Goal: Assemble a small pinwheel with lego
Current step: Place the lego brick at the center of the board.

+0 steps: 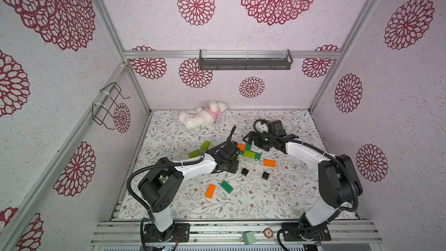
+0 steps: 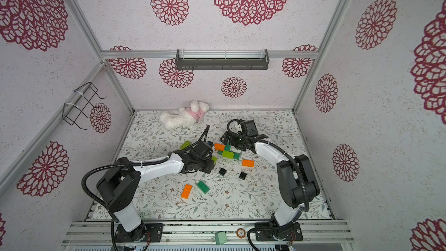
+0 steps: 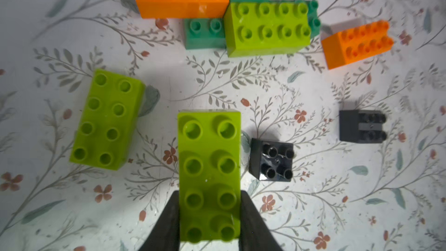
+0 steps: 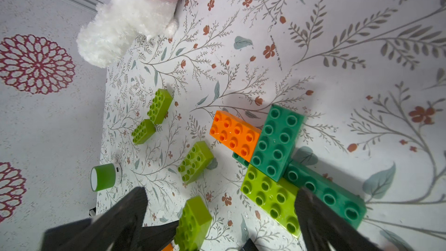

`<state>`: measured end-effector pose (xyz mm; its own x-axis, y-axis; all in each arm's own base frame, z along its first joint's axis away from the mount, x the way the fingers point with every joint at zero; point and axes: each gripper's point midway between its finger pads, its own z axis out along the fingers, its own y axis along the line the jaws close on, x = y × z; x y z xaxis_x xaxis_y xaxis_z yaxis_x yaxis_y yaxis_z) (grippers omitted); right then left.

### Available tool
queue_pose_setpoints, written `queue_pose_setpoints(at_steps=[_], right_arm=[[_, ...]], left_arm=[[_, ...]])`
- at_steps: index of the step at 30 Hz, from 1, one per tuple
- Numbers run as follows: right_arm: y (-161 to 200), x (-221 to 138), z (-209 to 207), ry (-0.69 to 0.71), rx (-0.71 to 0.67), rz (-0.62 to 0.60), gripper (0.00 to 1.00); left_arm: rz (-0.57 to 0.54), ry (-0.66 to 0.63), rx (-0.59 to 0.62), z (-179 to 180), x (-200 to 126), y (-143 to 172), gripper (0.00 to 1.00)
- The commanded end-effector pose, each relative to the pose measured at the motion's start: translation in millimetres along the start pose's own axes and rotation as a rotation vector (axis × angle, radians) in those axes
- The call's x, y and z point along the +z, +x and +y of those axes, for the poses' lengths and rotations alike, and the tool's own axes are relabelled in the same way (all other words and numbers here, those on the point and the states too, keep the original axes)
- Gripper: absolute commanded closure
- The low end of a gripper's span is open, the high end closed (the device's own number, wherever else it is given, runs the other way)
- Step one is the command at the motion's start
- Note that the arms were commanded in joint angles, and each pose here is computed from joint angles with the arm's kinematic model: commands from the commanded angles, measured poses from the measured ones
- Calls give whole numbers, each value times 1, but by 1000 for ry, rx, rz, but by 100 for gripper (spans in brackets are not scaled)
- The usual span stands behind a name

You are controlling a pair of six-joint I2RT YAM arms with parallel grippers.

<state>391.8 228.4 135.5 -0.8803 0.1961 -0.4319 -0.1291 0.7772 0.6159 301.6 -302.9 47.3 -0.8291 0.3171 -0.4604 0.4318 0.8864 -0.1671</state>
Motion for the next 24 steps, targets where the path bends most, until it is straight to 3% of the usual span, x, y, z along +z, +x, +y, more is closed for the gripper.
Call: queue_pose_setpoints(at_steps=[1, 8, 19, 24], right_arm=[[-6, -23, 10, -10, -43, -46, 1], [7, -28, 1, 3, -42, -30, 1], [6, -33, 4, -5, -53, -36, 1], [9, -29, 3, -11, -46, -26, 1]], left_arm=[[16, -45, 54, 7, 9, -2, 79], [59, -69, 88, 12, 26, 5, 75], [26, -55, 71, 12, 25, 10, 47], [7, -67, 67, 14, 24, 16, 45]])
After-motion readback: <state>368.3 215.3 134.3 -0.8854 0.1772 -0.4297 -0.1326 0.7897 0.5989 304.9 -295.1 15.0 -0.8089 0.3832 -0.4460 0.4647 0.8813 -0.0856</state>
